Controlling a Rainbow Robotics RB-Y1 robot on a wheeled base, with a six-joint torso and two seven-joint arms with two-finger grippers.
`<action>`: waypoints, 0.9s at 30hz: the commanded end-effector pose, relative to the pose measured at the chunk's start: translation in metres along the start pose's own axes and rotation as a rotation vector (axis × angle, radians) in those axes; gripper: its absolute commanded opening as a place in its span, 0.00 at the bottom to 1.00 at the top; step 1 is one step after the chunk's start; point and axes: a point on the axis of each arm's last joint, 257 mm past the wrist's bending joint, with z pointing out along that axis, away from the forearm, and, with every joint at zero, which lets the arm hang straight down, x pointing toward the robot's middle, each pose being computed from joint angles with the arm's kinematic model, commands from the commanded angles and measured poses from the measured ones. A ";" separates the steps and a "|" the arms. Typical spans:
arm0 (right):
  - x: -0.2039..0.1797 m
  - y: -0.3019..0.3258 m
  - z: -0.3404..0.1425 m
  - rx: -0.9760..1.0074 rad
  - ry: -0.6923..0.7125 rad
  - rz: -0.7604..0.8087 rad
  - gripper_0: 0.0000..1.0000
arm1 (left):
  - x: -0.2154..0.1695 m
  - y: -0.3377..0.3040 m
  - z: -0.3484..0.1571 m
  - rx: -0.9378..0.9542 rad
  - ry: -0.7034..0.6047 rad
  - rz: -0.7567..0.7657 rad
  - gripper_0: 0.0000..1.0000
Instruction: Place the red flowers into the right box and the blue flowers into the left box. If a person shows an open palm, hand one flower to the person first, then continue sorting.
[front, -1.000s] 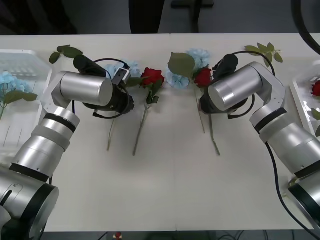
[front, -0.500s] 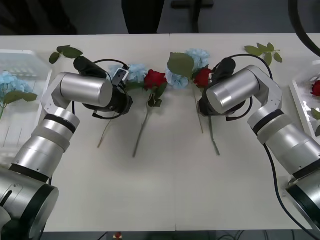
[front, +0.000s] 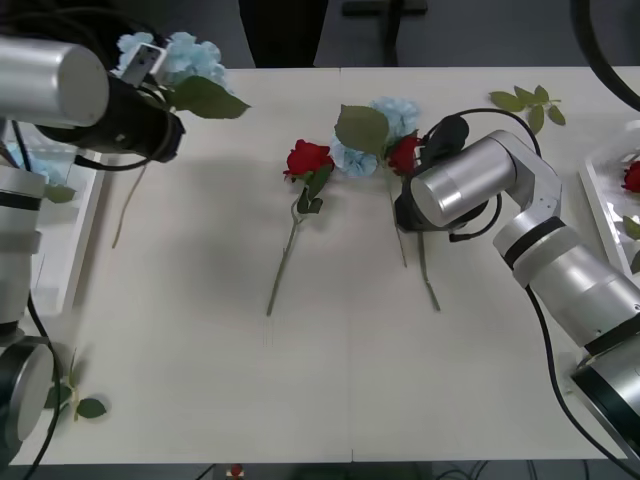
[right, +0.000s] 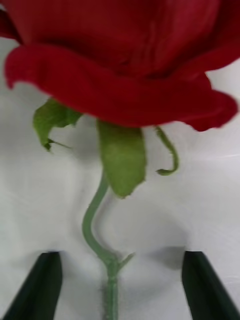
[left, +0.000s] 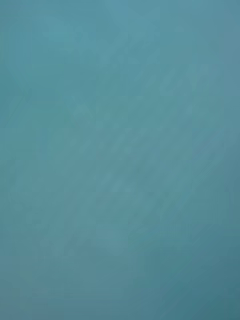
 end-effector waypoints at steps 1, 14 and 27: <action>-0.007 0.009 -0.002 -0.013 -0.005 0.049 0.43 | 0.009 0.073 -0.049 -0.104 0.014 -0.059 0.00; -0.003 0.008 0.008 -0.028 -0.007 0.059 0.34 | 0.098 0.214 -0.095 -0.241 0.023 -0.275 0.00; 0.001 0.010 0.010 -0.039 0.005 0.068 0.00 | 0.198 0.264 -0.046 -0.283 0.047 -0.426 0.00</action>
